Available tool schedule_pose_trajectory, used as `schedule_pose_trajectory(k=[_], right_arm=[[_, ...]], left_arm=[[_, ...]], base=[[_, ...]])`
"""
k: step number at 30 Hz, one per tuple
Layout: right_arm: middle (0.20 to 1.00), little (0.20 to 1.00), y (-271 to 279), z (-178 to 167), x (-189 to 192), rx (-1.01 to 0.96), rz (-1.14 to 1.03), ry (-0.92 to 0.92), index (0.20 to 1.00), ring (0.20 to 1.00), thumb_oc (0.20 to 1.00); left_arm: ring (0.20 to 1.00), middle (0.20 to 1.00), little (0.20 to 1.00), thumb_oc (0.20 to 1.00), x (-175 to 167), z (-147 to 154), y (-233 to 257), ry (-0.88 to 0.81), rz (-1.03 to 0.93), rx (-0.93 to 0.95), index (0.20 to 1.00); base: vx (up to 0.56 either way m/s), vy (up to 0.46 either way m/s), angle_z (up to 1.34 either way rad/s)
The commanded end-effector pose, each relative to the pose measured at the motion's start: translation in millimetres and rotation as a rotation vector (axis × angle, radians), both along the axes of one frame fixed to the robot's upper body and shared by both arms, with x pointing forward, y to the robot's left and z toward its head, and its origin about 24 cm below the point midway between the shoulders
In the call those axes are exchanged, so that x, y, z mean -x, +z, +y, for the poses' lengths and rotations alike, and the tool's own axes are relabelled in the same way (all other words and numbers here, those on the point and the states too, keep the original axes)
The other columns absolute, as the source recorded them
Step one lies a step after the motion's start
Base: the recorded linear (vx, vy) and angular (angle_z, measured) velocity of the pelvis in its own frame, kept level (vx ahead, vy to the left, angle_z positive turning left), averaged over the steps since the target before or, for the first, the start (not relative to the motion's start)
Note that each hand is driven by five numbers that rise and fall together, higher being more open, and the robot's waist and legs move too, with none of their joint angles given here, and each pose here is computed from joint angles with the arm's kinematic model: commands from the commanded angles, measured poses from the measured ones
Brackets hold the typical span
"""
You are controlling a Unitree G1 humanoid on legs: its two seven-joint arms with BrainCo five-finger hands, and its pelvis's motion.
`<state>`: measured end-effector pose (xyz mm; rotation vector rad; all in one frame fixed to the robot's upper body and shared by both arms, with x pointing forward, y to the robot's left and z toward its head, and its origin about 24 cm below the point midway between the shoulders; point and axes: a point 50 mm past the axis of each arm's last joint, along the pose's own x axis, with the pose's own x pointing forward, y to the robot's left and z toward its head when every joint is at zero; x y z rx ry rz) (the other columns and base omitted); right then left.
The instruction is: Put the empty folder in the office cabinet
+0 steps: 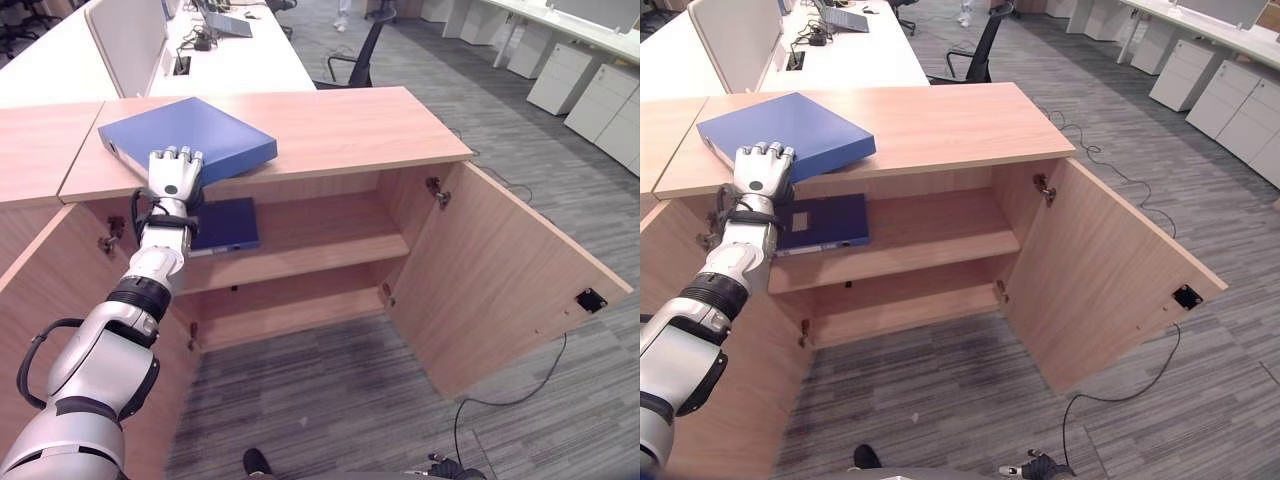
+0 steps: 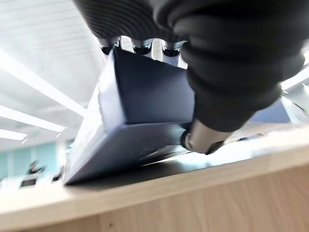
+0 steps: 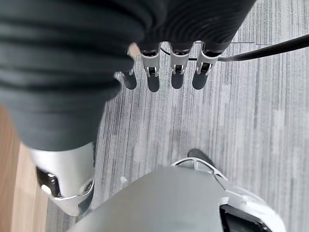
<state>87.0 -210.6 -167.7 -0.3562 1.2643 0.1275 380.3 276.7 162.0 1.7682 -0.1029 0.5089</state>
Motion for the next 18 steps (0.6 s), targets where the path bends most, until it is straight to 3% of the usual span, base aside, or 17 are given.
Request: schedule_pose_trajectory(k=[1,4,7,9,10,14,15,18], right_arm=[[1.000,1.000,1,1,-7,-0.001,-0.022,-0.030,1.000,1.000,1.000],[1.000,1.000,2,3,-12,-0.005,-0.034,-0.048,1.000,1.000,1.000],[1.000,1.000,6,12,-31,-0.043,-0.097,-0.089,1.000,1.000,1.000],[1.000,1.000,13,23,-52,-0.121,-0.190,-0.136,1.000,1.000,1.000],[1.000,1.000,12,22,-50,-0.119,-0.185,-0.133,1.000,1.000,1.000],[1.000,1.000,37,30,-93,-0.234,-0.406,-0.187,1.000,1.000,1.000],[1.000,1.000,53,28,-112,-0.275,-0.521,-0.196,1.000,1.000,1.000],[1.000,1.000,71,25,-128,-0.303,-0.619,-0.178,1.000,1.000,1.000]], left_arm=[[0.200,0.200,0.200,0.200,-1,7,-16,0.051,0.025,0.407,0.200],[0.200,0.200,0.200,0.200,-1,-8,-21,-0.031,0.010,0.484,0.200],[0.200,0.200,0.200,0.200,13,-50,-24,-0.287,-0.032,0.591,0.200],[0.200,0.200,0.200,0.200,43,-82,-33,-0.531,-0.011,0.765,0.200],[0.200,0.200,0.200,0.200,46,-80,-34,-0.526,-0.007,0.769,0.200],[0.200,0.200,0.200,0.200,89,-112,-43,-0.818,0.098,1.068,0.200],[0.200,0.200,0.200,0.200,108,-117,-48,-0.928,0.166,1.285,0.200],[0.200,0.200,0.200,0.200,123,-118,-52,-1.004,0.227,1.478,0.200]], base=[[0.00,0.000,0.00],[-0.01,-0.008,0.05],[0.00,-0.006,0.06],[0.00,0.006,0.06],[0.00,0.000,0.00],[-0.01,-0.005,0.14],[-0.03,-0.008,0.09],[-0.02,-0.003,0.09]])
